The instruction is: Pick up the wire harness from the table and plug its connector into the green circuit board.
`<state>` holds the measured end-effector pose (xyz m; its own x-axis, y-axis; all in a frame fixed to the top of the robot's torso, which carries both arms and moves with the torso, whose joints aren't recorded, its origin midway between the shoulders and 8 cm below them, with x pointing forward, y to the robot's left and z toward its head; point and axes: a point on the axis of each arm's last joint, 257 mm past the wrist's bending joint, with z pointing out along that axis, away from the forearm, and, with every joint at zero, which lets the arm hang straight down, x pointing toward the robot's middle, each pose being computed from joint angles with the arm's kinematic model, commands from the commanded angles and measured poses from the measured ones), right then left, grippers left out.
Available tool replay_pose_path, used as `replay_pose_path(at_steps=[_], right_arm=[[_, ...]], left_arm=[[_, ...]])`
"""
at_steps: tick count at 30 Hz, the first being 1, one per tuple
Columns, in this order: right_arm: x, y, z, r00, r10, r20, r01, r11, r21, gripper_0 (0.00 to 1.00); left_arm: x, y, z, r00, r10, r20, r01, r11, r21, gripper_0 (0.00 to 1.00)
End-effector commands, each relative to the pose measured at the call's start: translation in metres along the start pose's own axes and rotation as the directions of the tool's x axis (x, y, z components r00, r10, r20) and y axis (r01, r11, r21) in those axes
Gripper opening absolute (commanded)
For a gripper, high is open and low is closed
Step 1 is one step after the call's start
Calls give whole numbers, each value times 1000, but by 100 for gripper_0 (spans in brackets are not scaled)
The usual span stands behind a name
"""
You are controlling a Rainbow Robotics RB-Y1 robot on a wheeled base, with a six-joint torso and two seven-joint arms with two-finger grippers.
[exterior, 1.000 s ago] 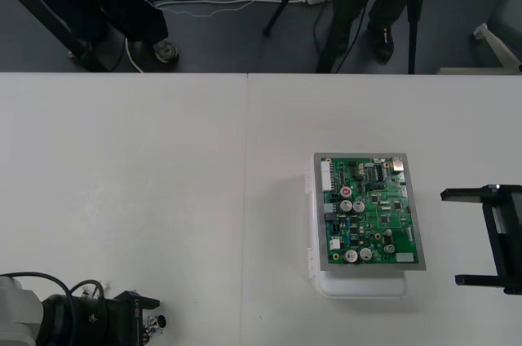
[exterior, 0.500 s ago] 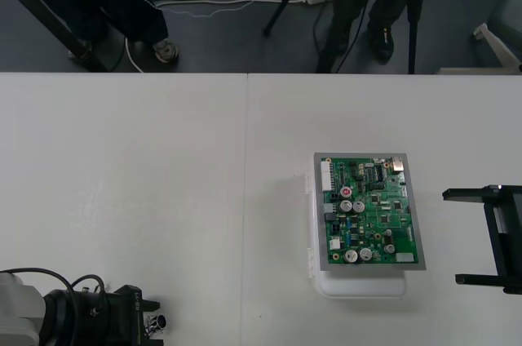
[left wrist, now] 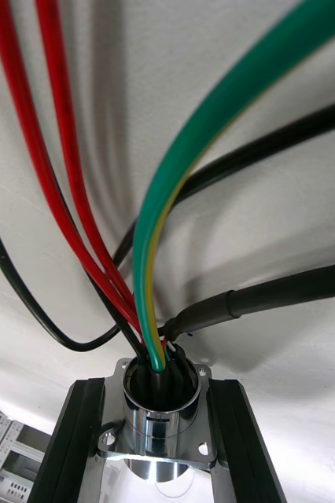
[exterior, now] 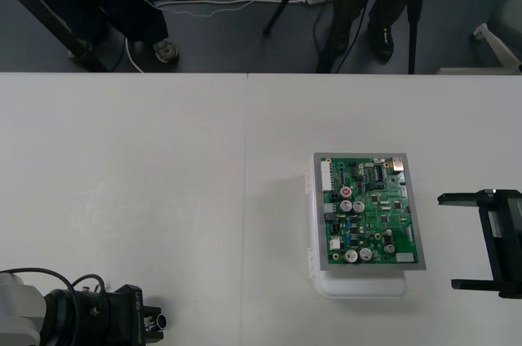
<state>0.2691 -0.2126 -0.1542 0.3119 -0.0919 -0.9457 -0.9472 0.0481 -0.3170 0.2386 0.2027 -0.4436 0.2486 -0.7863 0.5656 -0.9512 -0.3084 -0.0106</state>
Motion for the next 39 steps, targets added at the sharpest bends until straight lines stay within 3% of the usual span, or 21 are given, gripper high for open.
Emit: replay_pose_path(at_steps=[1,16,27,30,39], right_arm=[[-6,9,-2,1000,-28,6,28,999,-34,100],[-21,9,3,997,-56,46,57,998,-39,100],[-25,9,5,995,-77,58,79,996,-40,100],[-26,8,5,995,-79,59,82,996,-39,100],[-26,9,5,995,-78,60,80,996,-40,100]], left_arm=[[14,-2,5,999,-20,-49,21,1000,19,0],[33,-38,-22,992,-82,-96,91,991,95,0],[65,-46,-42,988,-118,-95,125,990,68,0],[73,-45,-46,988,-115,-99,121,991,60,10],[88,-55,-59,980,-131,-147,145,985,90,10]])
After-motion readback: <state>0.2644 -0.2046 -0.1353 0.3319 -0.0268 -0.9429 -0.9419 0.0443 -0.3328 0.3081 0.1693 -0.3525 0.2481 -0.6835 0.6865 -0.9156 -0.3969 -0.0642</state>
